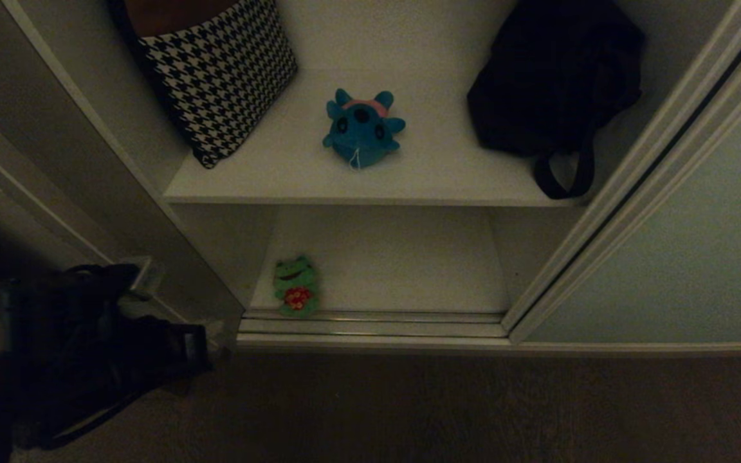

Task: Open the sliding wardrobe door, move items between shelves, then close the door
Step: Place the blue doll on the lower shelf

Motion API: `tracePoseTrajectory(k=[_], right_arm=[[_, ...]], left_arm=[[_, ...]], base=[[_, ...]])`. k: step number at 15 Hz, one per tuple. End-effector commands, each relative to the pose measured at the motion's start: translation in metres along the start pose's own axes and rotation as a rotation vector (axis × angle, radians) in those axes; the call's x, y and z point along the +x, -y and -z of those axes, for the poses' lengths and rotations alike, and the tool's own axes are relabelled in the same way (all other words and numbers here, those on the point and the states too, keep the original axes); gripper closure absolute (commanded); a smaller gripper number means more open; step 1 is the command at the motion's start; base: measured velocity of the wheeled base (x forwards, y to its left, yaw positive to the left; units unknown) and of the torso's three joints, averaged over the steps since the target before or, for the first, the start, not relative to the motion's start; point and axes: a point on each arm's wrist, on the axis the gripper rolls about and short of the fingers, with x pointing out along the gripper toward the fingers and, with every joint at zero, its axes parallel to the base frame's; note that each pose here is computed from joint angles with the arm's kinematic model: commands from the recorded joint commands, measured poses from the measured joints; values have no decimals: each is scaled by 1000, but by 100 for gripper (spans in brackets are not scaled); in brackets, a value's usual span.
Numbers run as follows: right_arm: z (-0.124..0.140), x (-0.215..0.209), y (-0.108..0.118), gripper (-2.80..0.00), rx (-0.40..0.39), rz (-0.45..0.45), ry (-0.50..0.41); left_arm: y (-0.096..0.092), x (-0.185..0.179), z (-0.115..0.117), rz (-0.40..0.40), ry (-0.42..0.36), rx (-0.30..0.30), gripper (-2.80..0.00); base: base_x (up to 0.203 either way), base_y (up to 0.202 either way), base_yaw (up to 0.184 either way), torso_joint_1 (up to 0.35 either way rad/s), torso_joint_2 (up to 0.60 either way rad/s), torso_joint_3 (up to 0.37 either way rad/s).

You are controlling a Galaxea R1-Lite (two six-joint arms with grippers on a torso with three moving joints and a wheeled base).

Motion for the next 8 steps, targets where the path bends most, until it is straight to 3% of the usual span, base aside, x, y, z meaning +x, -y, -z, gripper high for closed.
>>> tracePoseTrajectory(k=[1, 3, 4, 8], right_arm=[[0, 0, 0, 0, -1, 0, 0], [0, 0, 0, 0, -1, 0, 0], [0, 0, 0, 0, 1, 0, 0], [0, 0, 0, 0, 1, -2, 0]], left_arm=[[9, -56, -9, 14, 79, 12, 0], [14, -94, -11, 18, 31, 8, 0], [17, -109, -25, 32, 49, 9, 0], [37, -160, -115, 199, 218, 8, 0]], base=[[0, 0, 0, 0, 0, 0], [0, 0, 0, 0, 0, 0], [0, 0, 0, 0, 0, 0], [0, 0, 0, 0, 0, 0]])
